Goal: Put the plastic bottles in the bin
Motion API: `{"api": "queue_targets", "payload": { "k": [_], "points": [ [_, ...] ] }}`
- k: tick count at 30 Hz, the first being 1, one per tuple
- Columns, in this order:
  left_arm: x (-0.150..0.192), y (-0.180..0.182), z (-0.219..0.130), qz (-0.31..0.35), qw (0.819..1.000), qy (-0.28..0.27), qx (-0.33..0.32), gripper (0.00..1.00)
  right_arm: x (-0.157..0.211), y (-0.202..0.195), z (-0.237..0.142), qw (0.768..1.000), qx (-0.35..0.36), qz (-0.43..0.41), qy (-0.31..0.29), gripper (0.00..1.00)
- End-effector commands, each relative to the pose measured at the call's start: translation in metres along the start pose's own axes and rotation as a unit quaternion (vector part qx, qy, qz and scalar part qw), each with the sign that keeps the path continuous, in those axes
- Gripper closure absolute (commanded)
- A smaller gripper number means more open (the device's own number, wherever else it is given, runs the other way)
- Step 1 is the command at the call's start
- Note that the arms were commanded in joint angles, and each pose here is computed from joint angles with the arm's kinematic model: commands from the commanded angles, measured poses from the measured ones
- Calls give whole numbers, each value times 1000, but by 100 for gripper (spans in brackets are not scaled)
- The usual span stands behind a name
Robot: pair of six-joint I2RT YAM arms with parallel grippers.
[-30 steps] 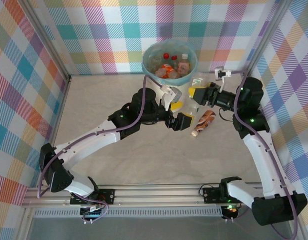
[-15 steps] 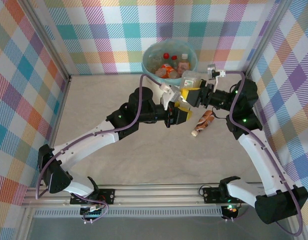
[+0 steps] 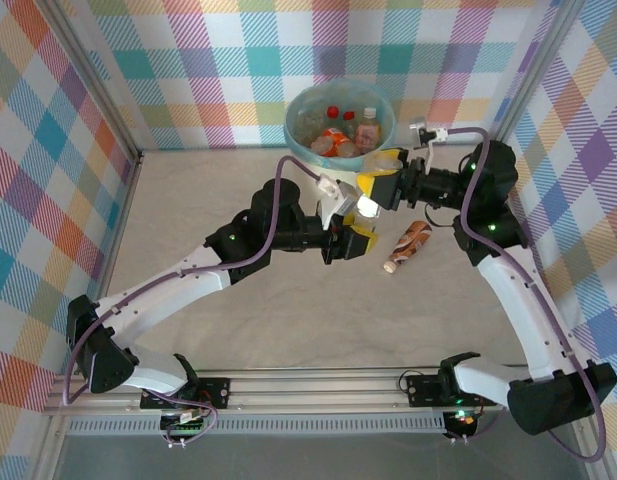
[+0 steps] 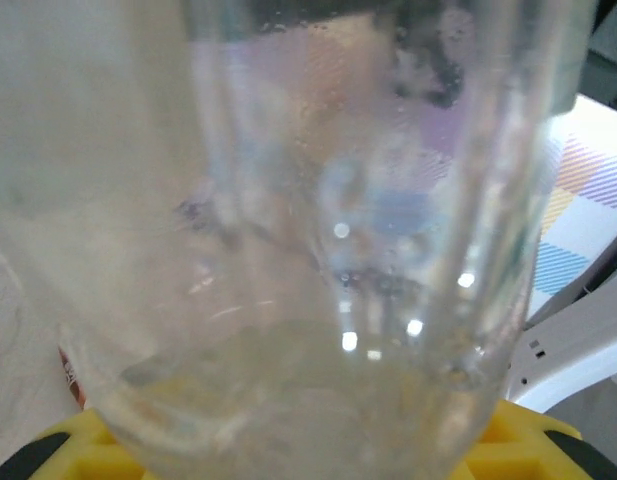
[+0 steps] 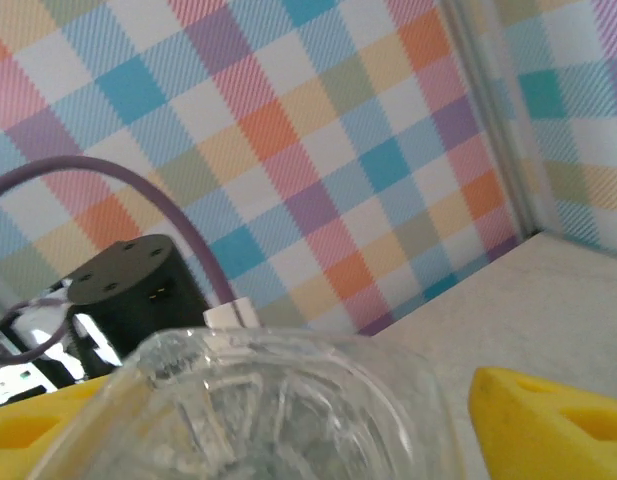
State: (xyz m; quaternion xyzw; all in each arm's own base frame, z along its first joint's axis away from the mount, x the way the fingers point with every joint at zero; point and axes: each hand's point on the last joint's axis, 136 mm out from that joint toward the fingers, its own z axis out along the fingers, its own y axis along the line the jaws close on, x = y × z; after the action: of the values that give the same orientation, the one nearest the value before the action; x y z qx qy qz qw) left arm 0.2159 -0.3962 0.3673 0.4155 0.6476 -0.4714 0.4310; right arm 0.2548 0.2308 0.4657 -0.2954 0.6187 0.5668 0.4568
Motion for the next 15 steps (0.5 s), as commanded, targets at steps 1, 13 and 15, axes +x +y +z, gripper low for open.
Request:
{"api": "queue_targets", "payload": {
  "k": [1,13,15],
  "points": [
    [-7,-13,-13,36,999,-6,22,95,6,14,1,999,-43,-2,32,27],
    [-11,7,-34,51,996,-33,-70,24,-6,12,1,999,-5,-35,36,48],
    [-11,9,-43,60,993,-44,-87,12,-18,4,3,999,18,-41,22,49]
  ]
}}
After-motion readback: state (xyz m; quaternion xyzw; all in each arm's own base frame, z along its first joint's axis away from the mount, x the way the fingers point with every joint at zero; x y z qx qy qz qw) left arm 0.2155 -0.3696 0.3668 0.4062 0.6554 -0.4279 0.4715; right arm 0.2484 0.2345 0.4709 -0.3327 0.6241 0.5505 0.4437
